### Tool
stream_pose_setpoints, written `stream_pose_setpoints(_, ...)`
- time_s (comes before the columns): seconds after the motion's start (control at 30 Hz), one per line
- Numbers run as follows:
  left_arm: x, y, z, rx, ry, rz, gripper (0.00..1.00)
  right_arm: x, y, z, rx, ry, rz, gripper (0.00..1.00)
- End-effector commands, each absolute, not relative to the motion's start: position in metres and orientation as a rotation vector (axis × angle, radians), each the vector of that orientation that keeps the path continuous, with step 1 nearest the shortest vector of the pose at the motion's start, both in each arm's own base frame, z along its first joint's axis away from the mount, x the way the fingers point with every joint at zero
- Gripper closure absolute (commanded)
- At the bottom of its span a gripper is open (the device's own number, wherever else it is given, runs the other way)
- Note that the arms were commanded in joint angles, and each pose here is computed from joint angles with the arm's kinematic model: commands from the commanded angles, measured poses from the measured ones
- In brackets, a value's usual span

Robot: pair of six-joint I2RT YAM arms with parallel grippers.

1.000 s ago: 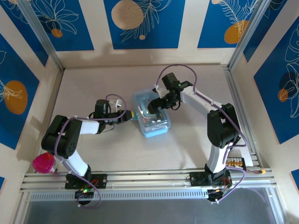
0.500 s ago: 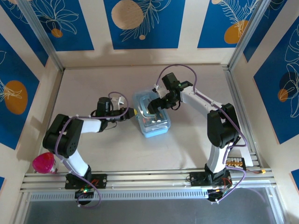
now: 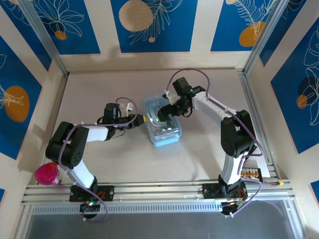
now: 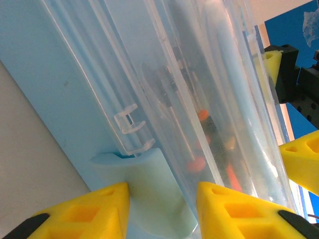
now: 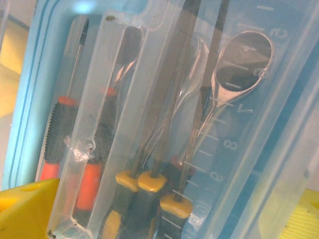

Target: Pack the tool kit

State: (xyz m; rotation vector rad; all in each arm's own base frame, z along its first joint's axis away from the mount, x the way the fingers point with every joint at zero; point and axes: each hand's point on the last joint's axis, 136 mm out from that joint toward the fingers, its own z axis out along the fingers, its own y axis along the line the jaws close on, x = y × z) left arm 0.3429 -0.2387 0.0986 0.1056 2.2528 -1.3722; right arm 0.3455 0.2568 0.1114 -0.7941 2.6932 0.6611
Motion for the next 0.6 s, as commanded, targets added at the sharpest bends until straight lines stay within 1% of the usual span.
stream_pose_setpoints(0.0,0.346,-0.248,0.125,0.185,2.185,-1.394,0.60,0.269,0.260,0.047,-0.899,3.017,0.825,0.04)
stream_pose_setpoints(0.13,0.345,-0.248,0.124,0.187,2.187,-1.398,0.60,0.269,0.260,0.047,-0.899,3.017,0.826,0.04)
stream_pose_setpoints(0.27,0.340,-0.248,0.113,0.176,2.229,-1.396,0.60,0.268,0.260,0.046,-0.898,3.019,0.826,0.04)
stream_pose_setpoints(0.57,0.324,-0.234,0.082,0.185,2.438,-1.233,0.60,0.268,0.259,0.045,-0.895,3.019,0.827,0.04)
